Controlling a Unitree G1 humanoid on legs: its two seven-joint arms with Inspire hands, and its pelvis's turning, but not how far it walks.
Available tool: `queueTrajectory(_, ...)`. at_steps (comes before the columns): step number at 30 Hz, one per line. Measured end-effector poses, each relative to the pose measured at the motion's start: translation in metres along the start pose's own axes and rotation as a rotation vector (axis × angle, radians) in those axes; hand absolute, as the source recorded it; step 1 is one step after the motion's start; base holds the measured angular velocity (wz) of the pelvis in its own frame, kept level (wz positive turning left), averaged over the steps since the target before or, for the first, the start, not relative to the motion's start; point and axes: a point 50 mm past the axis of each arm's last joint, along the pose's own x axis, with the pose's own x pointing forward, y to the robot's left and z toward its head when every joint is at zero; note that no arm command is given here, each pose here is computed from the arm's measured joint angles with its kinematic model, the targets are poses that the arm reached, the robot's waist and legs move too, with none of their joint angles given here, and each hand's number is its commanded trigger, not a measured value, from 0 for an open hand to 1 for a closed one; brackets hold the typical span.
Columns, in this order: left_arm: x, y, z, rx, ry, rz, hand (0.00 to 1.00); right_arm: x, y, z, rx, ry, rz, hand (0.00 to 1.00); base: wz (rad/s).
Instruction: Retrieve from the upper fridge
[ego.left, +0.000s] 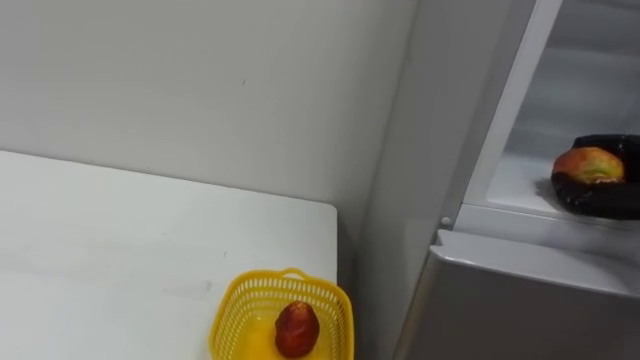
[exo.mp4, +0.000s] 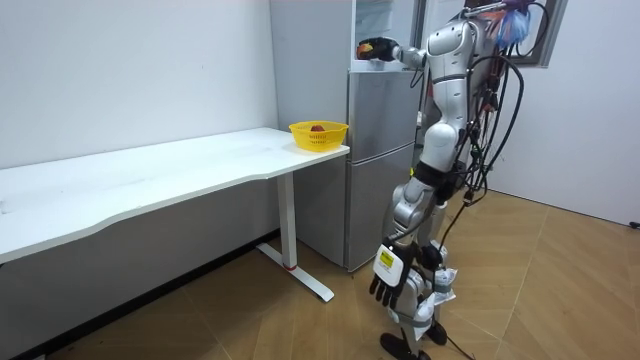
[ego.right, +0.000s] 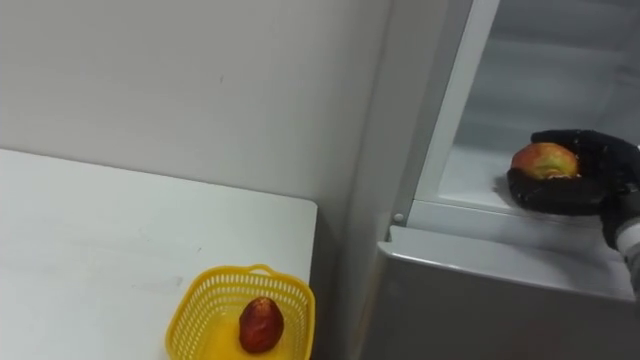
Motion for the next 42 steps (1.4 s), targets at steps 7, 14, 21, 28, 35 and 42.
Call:
queueTrajectory(7, 0.000, 0.003, 0.002, 0.002, -0.006, 0.016, 0.00, 0.000, 0.000, 0.000, 0.003, -0.001, -0.013, 1.00, 0.00)
queueTrajectory(14, 0.001, 0.007, 0.012, 0.005, -0.029, 0.045, 0.00, 0.002, 0.009, 0.006, -0.027, -0.022, -0.023, 1.00, -0.02)
queueTrajectory(21, 0.001, 0.011, 0.025, 0.003, -0.070, 0.074, 0.00, -0.003, 0.027, 0.035, -0.093, -0.163, 0.007, 1.00, -0.01)
queueTrajectory(28, 0.002, 0.009, 0.023, 0.000, -0.058, 0.103, 0.00, -0.022, 0.047, 0.057, -0.158, -0.327, -0.006, 1.00, -0.03)
queueTrajectory(35, 0.004, 0.000, 0.030, -0.017, -0.072, 0.079, 0.00, -0.048, 0.066, 0.073, -0.219, -0.486, -0.023, 1.00, -0.05)
queueTrajectory(42, 0.003, -0.002, 0.036, -0.011, -0.110, 0.074, 0.00, -0.075, 0.068, 0.103, -0.185, -0.690, -0.085, 1.00, -0.01)
